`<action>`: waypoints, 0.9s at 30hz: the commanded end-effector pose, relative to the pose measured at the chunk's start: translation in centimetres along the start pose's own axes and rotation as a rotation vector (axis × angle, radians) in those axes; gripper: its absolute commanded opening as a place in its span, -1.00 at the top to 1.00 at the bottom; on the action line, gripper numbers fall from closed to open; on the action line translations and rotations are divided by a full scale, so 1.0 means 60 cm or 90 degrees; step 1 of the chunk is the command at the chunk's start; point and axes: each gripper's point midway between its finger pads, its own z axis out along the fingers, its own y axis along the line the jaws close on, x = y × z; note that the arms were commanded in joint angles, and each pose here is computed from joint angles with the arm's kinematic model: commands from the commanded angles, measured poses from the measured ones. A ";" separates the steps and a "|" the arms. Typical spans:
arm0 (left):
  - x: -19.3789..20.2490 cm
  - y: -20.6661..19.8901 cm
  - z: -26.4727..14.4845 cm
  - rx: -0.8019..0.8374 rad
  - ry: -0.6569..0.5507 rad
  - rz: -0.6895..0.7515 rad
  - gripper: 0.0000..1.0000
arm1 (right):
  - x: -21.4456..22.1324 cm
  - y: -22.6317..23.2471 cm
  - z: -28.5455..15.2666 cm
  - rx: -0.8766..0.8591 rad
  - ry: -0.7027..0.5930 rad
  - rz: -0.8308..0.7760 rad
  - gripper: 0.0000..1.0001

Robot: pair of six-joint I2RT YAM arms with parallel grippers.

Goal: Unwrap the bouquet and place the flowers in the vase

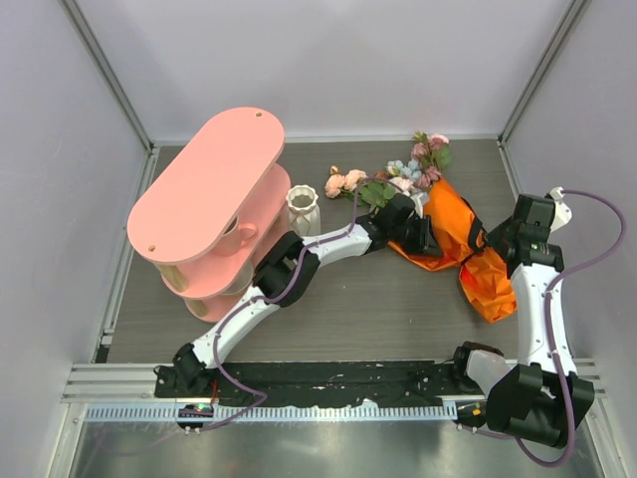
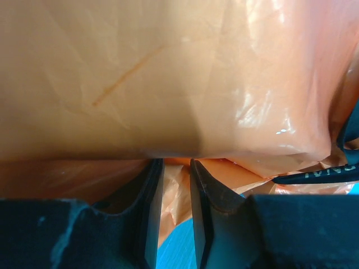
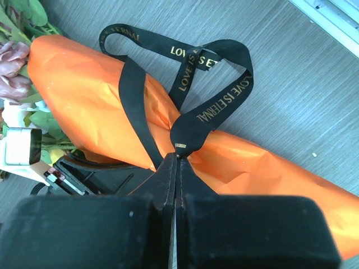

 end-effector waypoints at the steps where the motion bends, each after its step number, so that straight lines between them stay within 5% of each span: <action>1: -0.007 0.014 -0.014 -0.042 0.000 0.008 0.40 | -0.058 0.009 -0.023 0.006 -0.073 0.002 0.98; 7: -0.003 -0.013 -0.028 0.010 0.004 0.022 0.35 | -0.002 0.020 0.007 -0.030 0.002 0.008 0.92; 16: -0.039 -0.171 -0.102 0.165 -0.008 0.071 0.18 | 0.109 -0.014 0.008 -0.031 0.122 -0.006 0.90; 20: -0.047 -0.195 -0.094 0.205 -0.022 0.062 0.21 | 0.093 -0.026 -0.006 -0.015 0.088 -0.009 0.32; 27: -0.033 -0.159 -0.038 0.206 -0.005 0.024 0.27 | 0.049 -0.044 -0.013 0.046 0.037 -0.006 0.05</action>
